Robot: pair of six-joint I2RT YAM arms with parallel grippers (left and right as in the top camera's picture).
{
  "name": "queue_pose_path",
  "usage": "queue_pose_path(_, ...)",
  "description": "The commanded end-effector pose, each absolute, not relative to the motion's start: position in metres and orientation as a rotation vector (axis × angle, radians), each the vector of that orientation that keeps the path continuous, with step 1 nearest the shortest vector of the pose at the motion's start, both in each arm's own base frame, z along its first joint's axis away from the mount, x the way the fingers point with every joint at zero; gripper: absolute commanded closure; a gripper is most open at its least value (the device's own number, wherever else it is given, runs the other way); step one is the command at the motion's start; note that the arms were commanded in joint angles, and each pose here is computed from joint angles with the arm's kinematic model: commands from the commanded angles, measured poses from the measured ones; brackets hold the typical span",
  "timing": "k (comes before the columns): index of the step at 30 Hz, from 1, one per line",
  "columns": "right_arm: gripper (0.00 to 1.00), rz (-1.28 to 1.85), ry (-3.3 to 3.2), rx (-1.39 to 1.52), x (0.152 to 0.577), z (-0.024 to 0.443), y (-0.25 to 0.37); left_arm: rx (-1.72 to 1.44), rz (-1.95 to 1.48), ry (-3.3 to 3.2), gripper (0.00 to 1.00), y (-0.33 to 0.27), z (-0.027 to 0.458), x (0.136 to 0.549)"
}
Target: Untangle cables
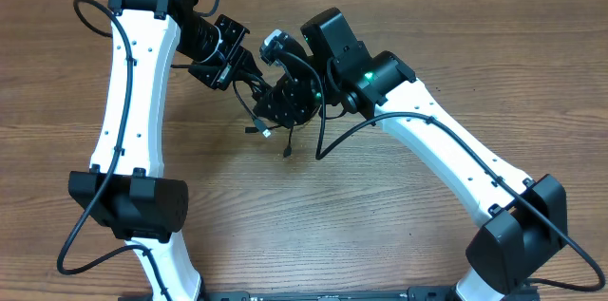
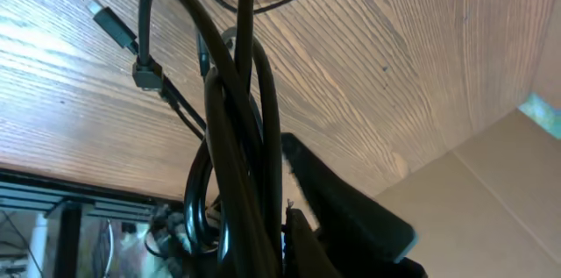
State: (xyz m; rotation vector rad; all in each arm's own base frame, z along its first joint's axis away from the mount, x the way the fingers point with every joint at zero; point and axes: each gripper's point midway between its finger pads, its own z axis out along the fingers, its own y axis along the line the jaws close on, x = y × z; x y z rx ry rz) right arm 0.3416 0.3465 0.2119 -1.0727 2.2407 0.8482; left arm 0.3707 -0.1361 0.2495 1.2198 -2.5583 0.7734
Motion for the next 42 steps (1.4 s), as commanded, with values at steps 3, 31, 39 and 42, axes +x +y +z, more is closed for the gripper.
queue_pose_path(3, 0.56, 0.829, 2.203, -1.069, 0.34, 0.232, 0.341, 1.305, 0.839, -2.482, 0.96, -0.13, 0.264, 0.37)
queue_pose_path(31, 0.96, 0.949, 2.213, -1.049, 0.338, 0.236, 0.334, 1.382, 0.568, -2.723, 0.0, -0.067, 0.244, 0.382)
queue_pose_path(39, 0.96, 1.015, 2.169, -0.885, 0.365, 0.257, 0.332, 1.066, 0.784, -2.777, 0.26, -0.092, 0.255, 0.379)
queue_pose_path(42, 0.96, 1.076, 2.141, -0.887, 0.365, 0.264, 0.331, 1.064, 0.782, -2.779, 0.24, -0.092, 0.255, 0.379)
